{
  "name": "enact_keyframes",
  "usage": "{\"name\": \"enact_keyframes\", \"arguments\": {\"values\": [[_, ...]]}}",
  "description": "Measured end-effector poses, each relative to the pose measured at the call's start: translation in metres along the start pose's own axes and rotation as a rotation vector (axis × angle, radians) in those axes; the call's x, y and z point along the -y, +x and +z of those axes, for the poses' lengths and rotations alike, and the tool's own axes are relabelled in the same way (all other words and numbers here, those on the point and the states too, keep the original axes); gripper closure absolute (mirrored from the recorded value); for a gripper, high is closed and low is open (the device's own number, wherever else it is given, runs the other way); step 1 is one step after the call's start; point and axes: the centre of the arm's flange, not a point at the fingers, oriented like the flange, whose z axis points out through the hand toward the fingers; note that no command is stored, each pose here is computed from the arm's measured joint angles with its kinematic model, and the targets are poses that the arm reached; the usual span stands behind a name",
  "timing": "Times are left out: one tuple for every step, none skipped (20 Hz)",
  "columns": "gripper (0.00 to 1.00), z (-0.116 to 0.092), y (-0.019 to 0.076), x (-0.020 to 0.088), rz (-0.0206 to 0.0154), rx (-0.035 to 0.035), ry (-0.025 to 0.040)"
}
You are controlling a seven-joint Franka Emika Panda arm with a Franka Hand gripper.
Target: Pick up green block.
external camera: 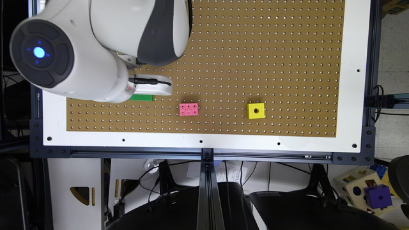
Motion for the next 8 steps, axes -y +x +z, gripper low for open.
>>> {"name": "enact_keyframes", "arguments": {"values": [[1.00, -0.006, -0.0004, 0.000, 0.0000, -0.0012, 0.0006], [1.00, -0.013, -0.0010, -0.001, 0.0000, -0.0016, 0.0007], [1.00, -0.017, -0.0015, -0.001, 0.0001, -0.0020, 0.0009], [1.00, -0.019, -0.0017, -0.001, 0.0001, -0.0020, 0.0009], [1.00, -0.020, -0.0018, -0.001, 0.0001, -0.0019, 0.0008], [1.00, -0.020, -0.0018, -0.001, 0.0000, -0.0016, 0.0006], [1.00, -0.020, -0.0018, -0.001, 0.0000, -0.0016, 0.0006], [1.00, -0.020, -0.0018, -0.001, 0.0000, -0.0016, 0.0006]]}}
